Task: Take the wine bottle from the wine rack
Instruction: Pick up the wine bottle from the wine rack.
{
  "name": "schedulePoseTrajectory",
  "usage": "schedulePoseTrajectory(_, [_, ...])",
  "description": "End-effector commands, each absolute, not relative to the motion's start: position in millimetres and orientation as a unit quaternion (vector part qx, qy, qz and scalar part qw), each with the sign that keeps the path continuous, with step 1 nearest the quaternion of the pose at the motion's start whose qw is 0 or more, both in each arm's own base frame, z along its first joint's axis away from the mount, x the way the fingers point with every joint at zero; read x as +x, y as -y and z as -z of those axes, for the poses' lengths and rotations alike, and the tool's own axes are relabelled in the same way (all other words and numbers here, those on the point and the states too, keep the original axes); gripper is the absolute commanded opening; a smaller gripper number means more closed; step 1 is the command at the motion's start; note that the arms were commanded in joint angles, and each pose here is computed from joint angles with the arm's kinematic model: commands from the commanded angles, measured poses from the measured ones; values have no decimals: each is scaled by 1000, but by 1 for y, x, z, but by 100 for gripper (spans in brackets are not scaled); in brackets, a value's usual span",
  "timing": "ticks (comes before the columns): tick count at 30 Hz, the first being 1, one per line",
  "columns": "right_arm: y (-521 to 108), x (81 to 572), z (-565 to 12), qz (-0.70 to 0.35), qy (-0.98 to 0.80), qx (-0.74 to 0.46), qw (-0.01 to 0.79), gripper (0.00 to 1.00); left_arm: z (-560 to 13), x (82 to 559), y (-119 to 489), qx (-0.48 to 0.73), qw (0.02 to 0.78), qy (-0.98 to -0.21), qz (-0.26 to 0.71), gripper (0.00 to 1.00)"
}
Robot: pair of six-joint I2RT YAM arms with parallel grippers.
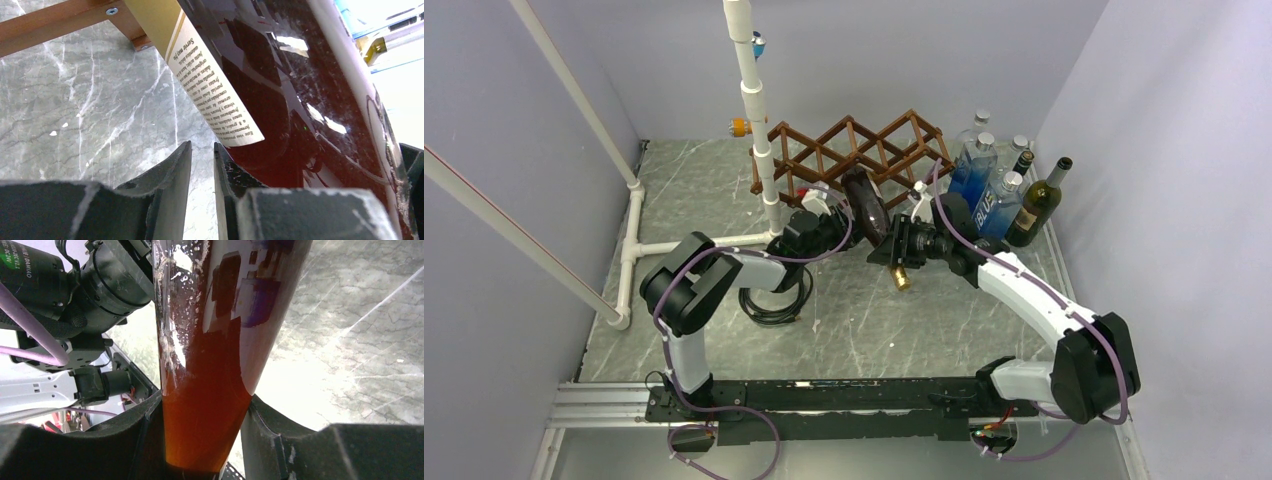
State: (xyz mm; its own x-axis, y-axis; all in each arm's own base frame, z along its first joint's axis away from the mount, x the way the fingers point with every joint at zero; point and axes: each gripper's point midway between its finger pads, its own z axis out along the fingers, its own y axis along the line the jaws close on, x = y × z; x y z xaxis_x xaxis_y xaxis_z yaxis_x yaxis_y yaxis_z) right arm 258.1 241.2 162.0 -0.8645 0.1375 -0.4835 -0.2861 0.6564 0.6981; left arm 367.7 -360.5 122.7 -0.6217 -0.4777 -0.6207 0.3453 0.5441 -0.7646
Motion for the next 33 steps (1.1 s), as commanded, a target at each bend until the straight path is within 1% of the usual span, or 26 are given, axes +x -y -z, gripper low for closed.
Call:
schedulePoseTrajectory(1, [-268, 251, -253, -502, -782, -149, 337, 0, -228, 358, 378, -11, 491, -660, 569, 29])
schedulePoseTrajectory(11, [-267, 242, -258, -506, -779, -161, 333, 0, -239, 353, 380, -3, 491, -654, 576, 29])
schedulePoseTrajectory(21, [-262, 229, -262, -504, -777, -177, 332, 0, -241, 339, 384, 6, 484, -653, 582, 30])
schedulePoseTrajectory(33, [-253, 211, -242, -493, -780, -211, 322, 0, -235, 323, 385, 10, 478, -657, 583, 31])
